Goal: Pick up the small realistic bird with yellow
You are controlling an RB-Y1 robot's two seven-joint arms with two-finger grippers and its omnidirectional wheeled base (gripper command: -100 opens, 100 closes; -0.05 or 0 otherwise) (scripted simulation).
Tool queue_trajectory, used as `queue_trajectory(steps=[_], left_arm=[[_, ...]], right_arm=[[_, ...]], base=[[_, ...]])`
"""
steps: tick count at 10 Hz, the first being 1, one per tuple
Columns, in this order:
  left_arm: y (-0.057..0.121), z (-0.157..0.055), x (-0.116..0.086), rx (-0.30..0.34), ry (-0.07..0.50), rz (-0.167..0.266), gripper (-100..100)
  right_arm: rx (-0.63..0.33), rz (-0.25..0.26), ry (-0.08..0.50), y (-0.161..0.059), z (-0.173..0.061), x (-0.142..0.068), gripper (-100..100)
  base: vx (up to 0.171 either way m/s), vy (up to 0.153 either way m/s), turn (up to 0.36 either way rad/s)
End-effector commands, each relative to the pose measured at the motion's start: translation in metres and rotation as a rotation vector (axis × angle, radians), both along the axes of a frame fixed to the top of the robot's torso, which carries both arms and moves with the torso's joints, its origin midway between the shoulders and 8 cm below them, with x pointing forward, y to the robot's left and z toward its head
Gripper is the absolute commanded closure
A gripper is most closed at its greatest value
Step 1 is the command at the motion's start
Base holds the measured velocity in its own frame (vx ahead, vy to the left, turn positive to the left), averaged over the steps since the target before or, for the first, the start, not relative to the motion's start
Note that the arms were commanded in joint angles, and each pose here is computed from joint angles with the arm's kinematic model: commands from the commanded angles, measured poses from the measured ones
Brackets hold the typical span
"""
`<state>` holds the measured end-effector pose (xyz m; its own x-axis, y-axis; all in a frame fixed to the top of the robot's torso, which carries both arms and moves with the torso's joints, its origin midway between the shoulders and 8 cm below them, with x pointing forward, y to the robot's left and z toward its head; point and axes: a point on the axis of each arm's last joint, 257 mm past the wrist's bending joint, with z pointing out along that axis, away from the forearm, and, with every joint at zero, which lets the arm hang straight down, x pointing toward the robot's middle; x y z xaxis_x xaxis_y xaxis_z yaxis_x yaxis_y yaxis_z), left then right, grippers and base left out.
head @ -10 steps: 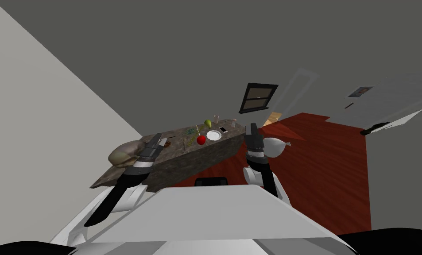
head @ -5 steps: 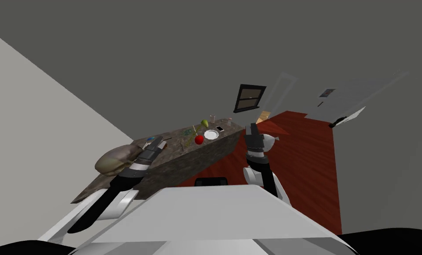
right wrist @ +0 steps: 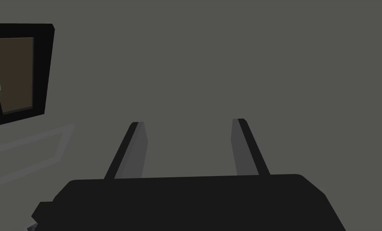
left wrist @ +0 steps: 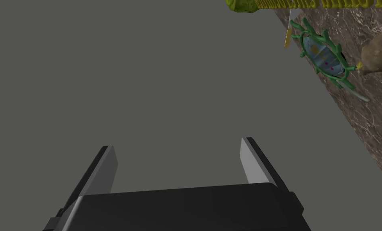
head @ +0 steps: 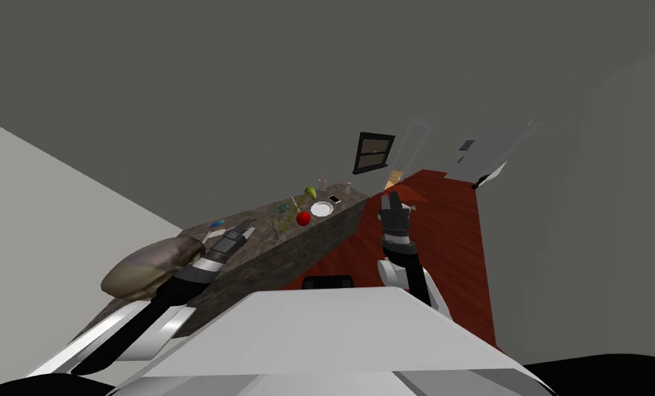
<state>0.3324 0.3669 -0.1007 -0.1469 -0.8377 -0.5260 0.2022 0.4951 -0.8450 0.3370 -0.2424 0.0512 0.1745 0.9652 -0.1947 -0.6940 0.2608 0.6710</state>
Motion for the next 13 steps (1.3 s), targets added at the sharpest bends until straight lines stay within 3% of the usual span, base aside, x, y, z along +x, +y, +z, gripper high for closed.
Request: queue_trajectory(steps=[1,2,4,5,6,7,9,10,11,12,13], left_arm=[[0.012,-0.018,-0.006,0.013,0.074,0.005,-100],[0.011,-0.018,-0.006,0.02,0.076,-0.003,-100],[0.038,-0.052,-0.02,0.027,0.207,0.027,-100],[0.036,-0.053,-0.02,0.043,0.217,0.011,-100],[0.05,-0.071,-0.03,0.047,0.289,0.029,-100],[0.049,-0.071,-0.029,0.053,0.291,0.022,-100],[0.081,-0.105,-0.053,0.057,0.435,0.067,-100],[0.08,-0.105,-0.052,0.071,0.443,0.053,-100],[0.097,-0.122,-0.067,0.071,0.516,0.081,-100],[0.095,-0.121,-0.066,0.08,0.519,0.071,-100],[0.112,-0.136,-0.082,0.083,0.591,0.099,-100]], right_arm=[[0.0,0.0,0.0,0.0,0.0,0.0,0],[0.0,0.0,0.0,0.0,0.0,0.0,0],[0.0,0.0,0.0,0.0,0.0,0.0,0],[0.0,0.0,0.0,0.0,0.0,0.0,0],[0.0,0.0,0.0,0.0,0.0,0.0,0],[0.0,0.0,0.0,0.0,0.0,0.0,0],[0.0,0.0,0.0,0.0,0.0,0.0,0],[0.0,0.0,0.0,0.0,0.0,0.0,0],[0.0,0.0,0.0,0.0,0.0,0.0,0],[0.0,0.0,0.0,0.0,0.0,0.0,0],[0.0,0.0,0.0,0.0,0.0,0.0,0]], base=[[0.01,0.006,-0.188],[0.011,0.007,-0.119],[0.027,0.0,-0.273],[0.028,0.008,-0.124],[0.031,0.002,-0.185],[0.028,0.002,-0.092],[0.046,0.0,-0.265],[0.048,0.003,-0.094],[0.049,-0.009,-0.196],[0.037,0.0,-0.092],[0.05,-0.009,-0.162]])
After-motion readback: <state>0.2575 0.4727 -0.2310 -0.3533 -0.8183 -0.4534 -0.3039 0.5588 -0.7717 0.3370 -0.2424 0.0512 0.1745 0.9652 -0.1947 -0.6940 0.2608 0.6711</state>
